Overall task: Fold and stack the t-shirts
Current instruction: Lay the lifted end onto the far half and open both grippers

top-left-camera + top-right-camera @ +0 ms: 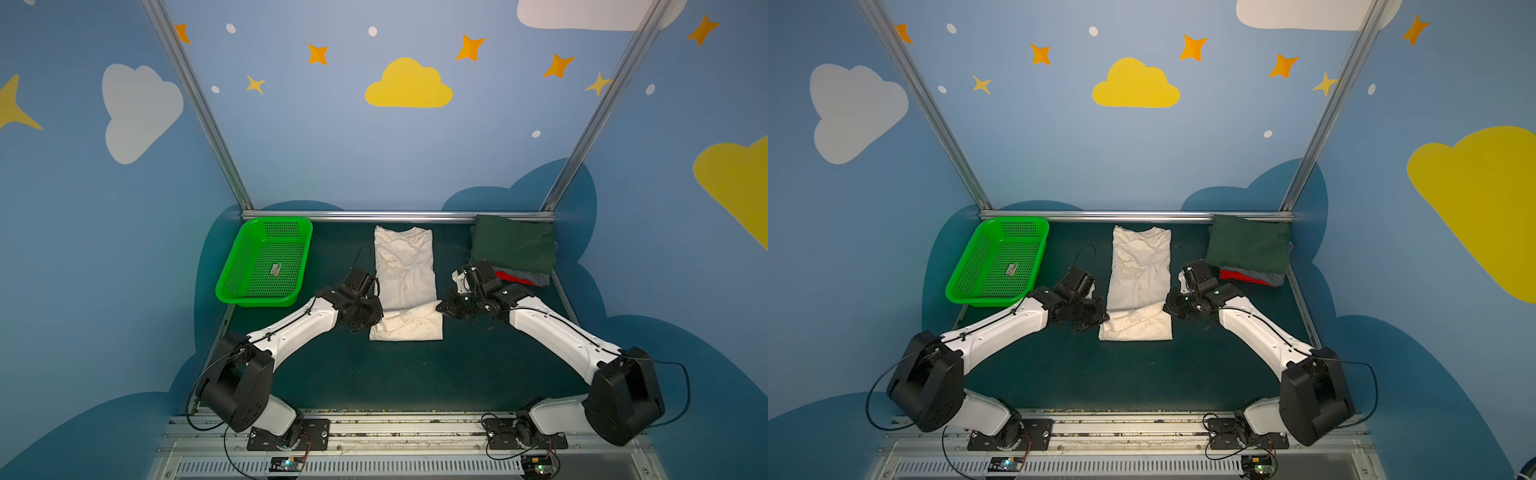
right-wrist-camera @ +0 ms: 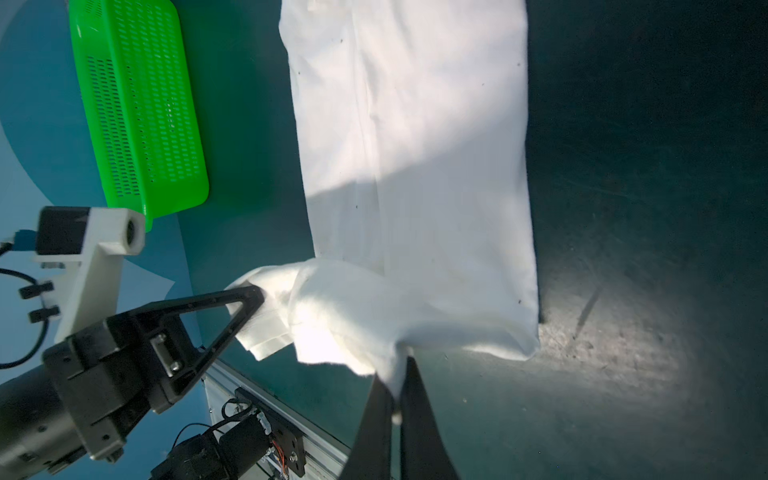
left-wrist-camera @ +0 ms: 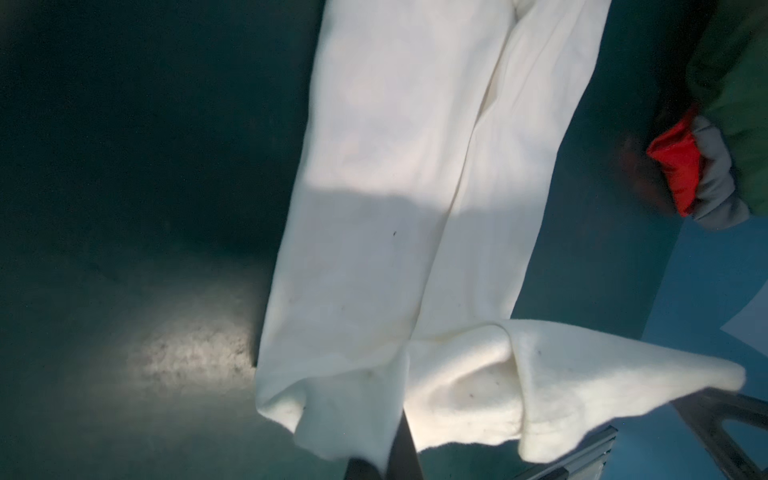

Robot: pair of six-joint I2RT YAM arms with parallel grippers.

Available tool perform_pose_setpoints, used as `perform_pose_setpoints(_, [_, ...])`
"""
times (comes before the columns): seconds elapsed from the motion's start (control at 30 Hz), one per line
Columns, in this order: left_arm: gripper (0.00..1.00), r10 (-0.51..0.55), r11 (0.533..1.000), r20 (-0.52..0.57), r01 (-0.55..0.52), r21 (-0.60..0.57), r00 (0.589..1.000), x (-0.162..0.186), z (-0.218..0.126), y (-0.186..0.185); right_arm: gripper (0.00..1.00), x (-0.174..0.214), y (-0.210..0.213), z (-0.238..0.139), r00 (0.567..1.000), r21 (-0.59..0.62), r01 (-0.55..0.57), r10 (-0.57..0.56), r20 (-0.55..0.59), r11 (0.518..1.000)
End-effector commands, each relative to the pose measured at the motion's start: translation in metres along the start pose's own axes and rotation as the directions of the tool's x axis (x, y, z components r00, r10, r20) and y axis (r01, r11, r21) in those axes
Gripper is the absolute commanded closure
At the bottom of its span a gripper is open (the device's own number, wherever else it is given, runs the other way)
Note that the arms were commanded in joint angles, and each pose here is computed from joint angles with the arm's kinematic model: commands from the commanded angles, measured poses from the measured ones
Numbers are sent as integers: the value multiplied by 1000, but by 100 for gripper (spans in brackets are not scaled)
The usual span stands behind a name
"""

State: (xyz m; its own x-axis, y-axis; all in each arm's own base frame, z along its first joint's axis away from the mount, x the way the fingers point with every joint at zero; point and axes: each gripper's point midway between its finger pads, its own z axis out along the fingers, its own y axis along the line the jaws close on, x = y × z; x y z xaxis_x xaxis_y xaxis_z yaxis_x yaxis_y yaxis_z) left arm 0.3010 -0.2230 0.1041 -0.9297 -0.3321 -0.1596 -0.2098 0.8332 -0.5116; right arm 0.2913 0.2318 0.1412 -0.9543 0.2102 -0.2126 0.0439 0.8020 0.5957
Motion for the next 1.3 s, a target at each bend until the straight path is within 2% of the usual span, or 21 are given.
perform_pose_setpoints(0.0, [97,20,999,9,-21,28,1000,-22,4,-11,100,-10,5,6,999,-7,24,-24,-28,1000])
perform_pose_setpoints(0.43, [97,30,999,20,-29,-19,999,-94,26,-6,100,-66,4,37,999,50,-20,22,-29,999])
perform_pose_setpoints(0.73, [97,62,998,-11,-63,-22,998,-119,55,-15,100,-84,-6,44,999,114,-31,33,-12,993])
perform_pose_setpoints(1.03, [95,46,999,-10,-46,0,999,-143,67,-20,100,-96,-11,56,998,127,-56,59,-19,990])
perform_pose_setpoints(1.07, [90,37,999,-4,-37,-1,999,-147,67,-19,100,-97,-12,58,998,128,-58,61,-23,990])
perform_pose_setpoints(1.1, [80,28,1000,4,-28,0,1000,-151,67,-17,100,-100,-11,61,998,124,-52,56,-26,991])
perform_pose_setpoints(1.17, [38,8,1000,27,-7,-20,1000,-160,69,-9,100,-106,-7,65,999,105,-22,27,-45,994])
perform_pose_setpoints(1.2, [29,1,999,34,0,-32,999,-163,68,-5,83,-109,-8,65,998,113,-10,16,-55,994])
perform_pose_setpoints(1.23, [20,-4,999,44,6,-48,999,-166,66,-1,62,-114,-7,63,999,121,11,-5,-51,993])
perform_pose_setpoints(1.27, [16,-1,998,57,4,-62,998,-168,62,2,51,-118,-7,60,999,131,29,-23,-44,991])
